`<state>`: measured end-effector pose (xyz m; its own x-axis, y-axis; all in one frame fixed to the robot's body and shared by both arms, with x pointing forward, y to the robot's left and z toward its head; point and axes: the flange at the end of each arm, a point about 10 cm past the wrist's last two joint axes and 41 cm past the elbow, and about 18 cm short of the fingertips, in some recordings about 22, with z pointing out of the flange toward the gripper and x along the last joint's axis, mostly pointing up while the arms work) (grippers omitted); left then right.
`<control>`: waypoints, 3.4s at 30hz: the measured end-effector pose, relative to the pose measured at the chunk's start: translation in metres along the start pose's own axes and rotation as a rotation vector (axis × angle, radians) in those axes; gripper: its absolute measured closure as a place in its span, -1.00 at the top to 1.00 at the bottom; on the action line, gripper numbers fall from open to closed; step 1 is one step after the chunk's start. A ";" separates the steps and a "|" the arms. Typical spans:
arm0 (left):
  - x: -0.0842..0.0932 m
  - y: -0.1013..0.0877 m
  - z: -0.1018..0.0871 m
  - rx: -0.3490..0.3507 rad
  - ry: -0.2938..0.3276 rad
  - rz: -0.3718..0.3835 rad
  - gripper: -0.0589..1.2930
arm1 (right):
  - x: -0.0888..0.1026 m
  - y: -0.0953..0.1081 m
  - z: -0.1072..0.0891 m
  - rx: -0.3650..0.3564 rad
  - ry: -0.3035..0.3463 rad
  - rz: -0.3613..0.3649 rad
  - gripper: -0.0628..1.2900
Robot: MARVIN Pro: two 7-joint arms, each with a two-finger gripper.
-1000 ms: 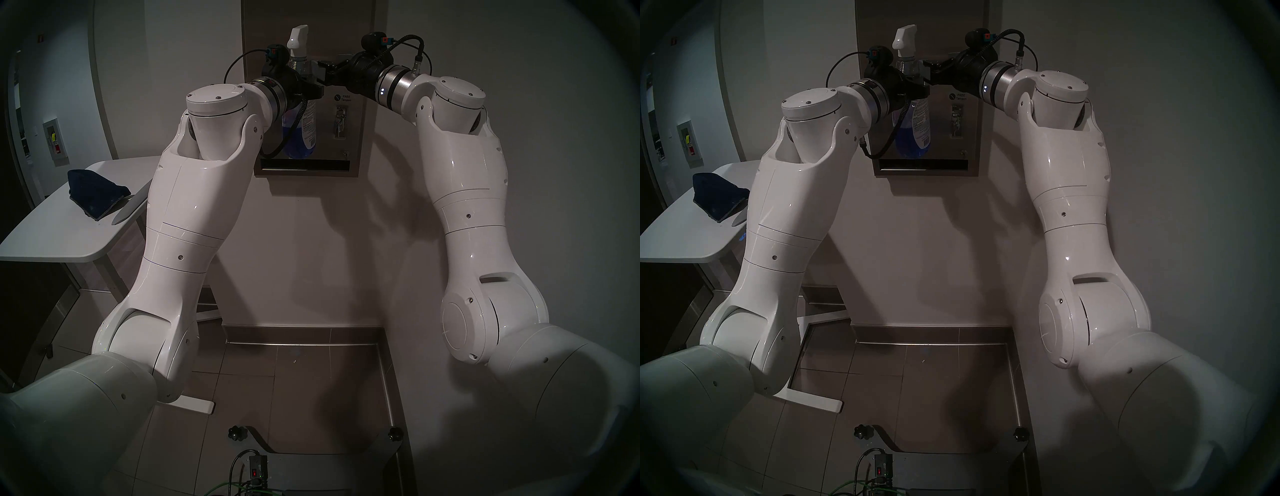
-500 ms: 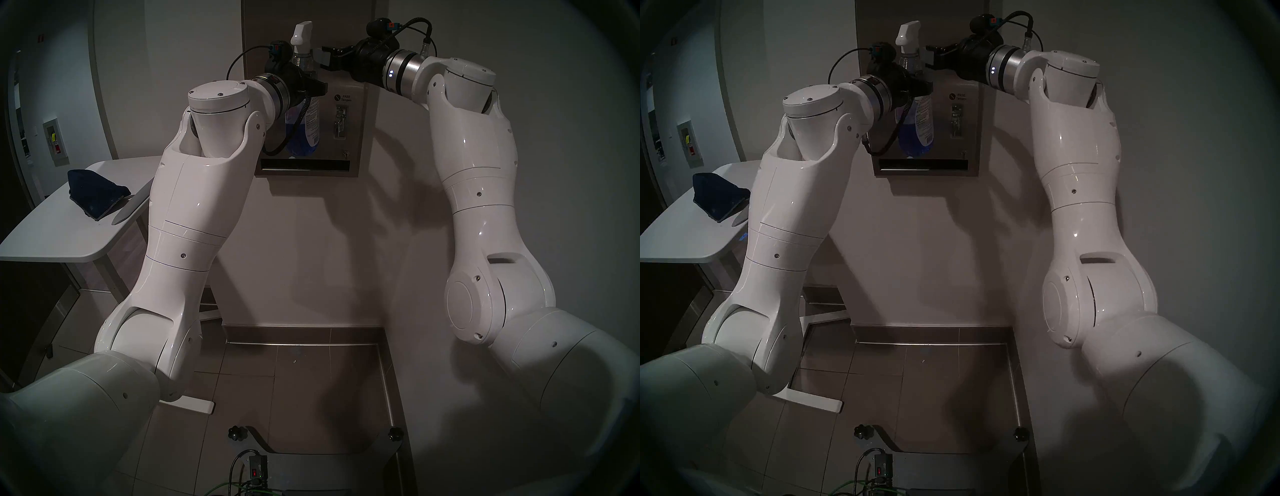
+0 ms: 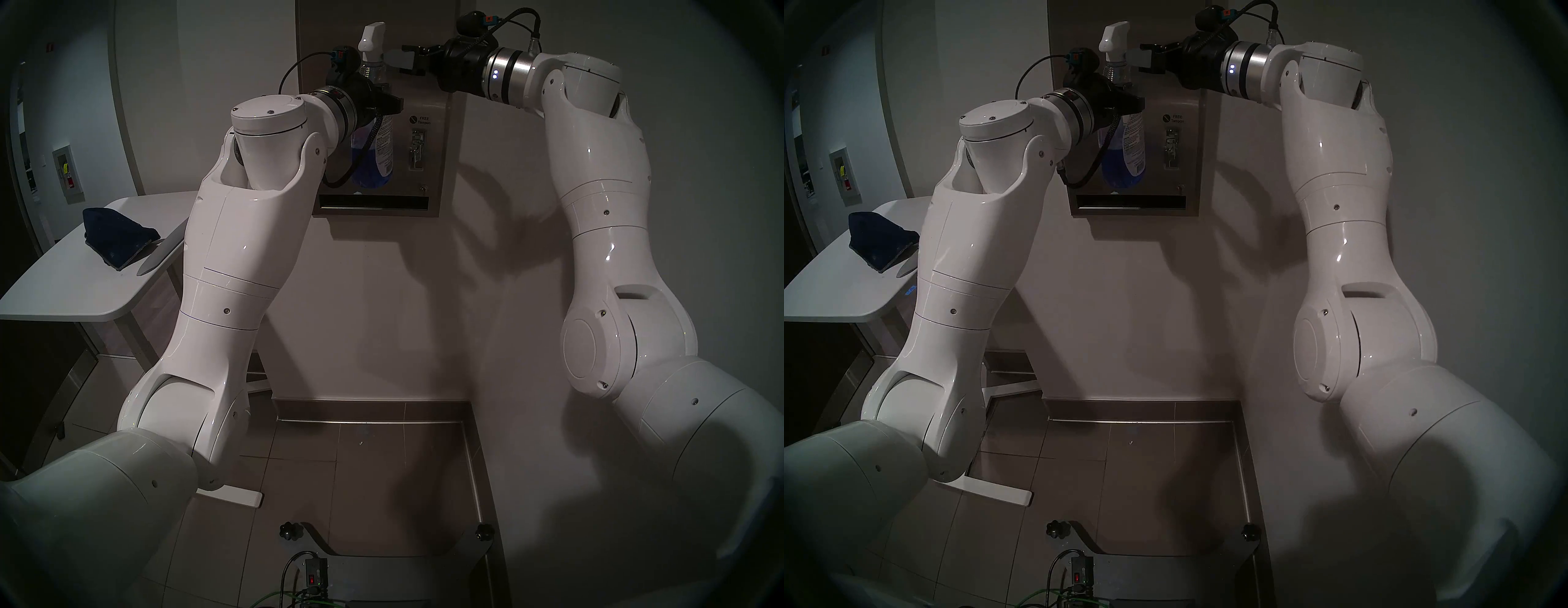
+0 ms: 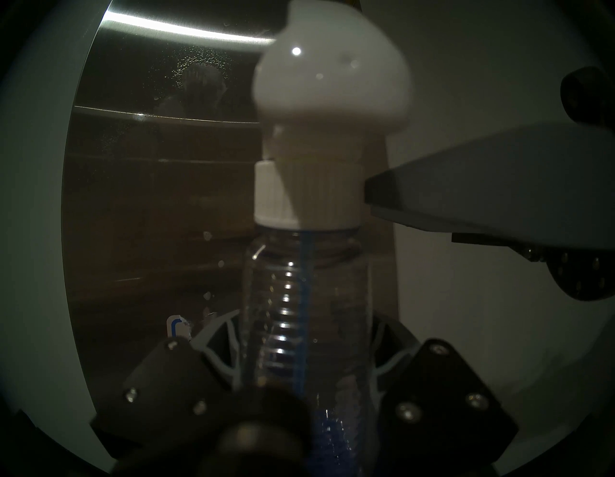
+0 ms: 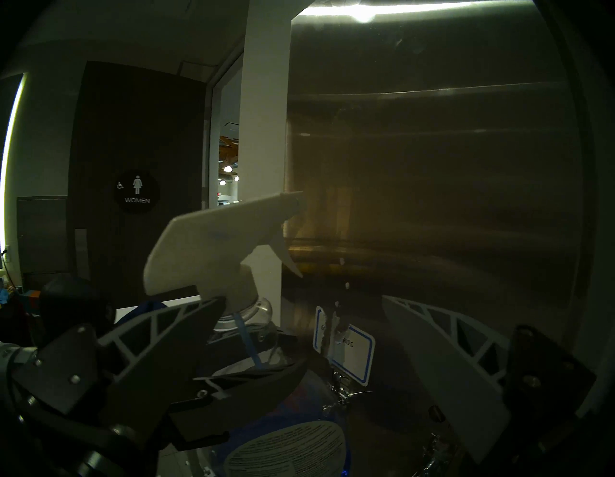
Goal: Pick up the cleaner bottle and spray the cleaner onto the surface
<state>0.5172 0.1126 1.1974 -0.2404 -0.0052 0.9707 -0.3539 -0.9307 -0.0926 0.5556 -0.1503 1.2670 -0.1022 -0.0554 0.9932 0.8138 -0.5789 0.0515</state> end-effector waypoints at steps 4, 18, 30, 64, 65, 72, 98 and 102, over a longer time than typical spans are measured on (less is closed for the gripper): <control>0.000 0.001 0.001 -0.005 0.001 0.000 -0.28 | 0.009 0.001 -0.006 0.035 -0.012 0.009 0.91; 0.001 0.003 0.003 -0.013 0.007 0.001 -0.28 | 0.016 0.007 -0.011 0.118 -0.062 0.015 0.91; 0.002 0.002 0.003 -0.014 0.014 0.002 -0.28 | 0.006 0.008 -0.002 0.185 -0.061 -0.027 0.91; 0.004 0.001 0.004 -0.009 0.022 0.004 -0.28 | -0.006 0.012 0.051 0.206 0.017 -0.069 0.91; 0.004 0.001 0.004 -0.009 0.022 0.004 -0.28 | -0.006 0.011 0.053 0.205 0.019 -0.071 0.91; 0.005 0.001 0.004 -0.009 0.024 0.004 -0.28 | -0.004 0.011 0.061 0.204 0.032 -0.082 0.91; 0.008 -0.004 0.004 0.008 0.038 0.004 -0.29 | 0.000 0.011 0.073 0.219 0.050 -0.101 -0.42; 0.009 -0.002 0.004 0.001 0.040 0.003 -0.29 | 0.001 0.012 0.071 0.227 0.050 -0.108 0.92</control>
<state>0.5196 0.1129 1.2068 -0.2772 0.0063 0.9608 -0.3522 -0.9310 -0.0956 0.6057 -0.0995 1.2763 -0.2187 -0.0467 0.9747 0.9036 -0.3866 0.1843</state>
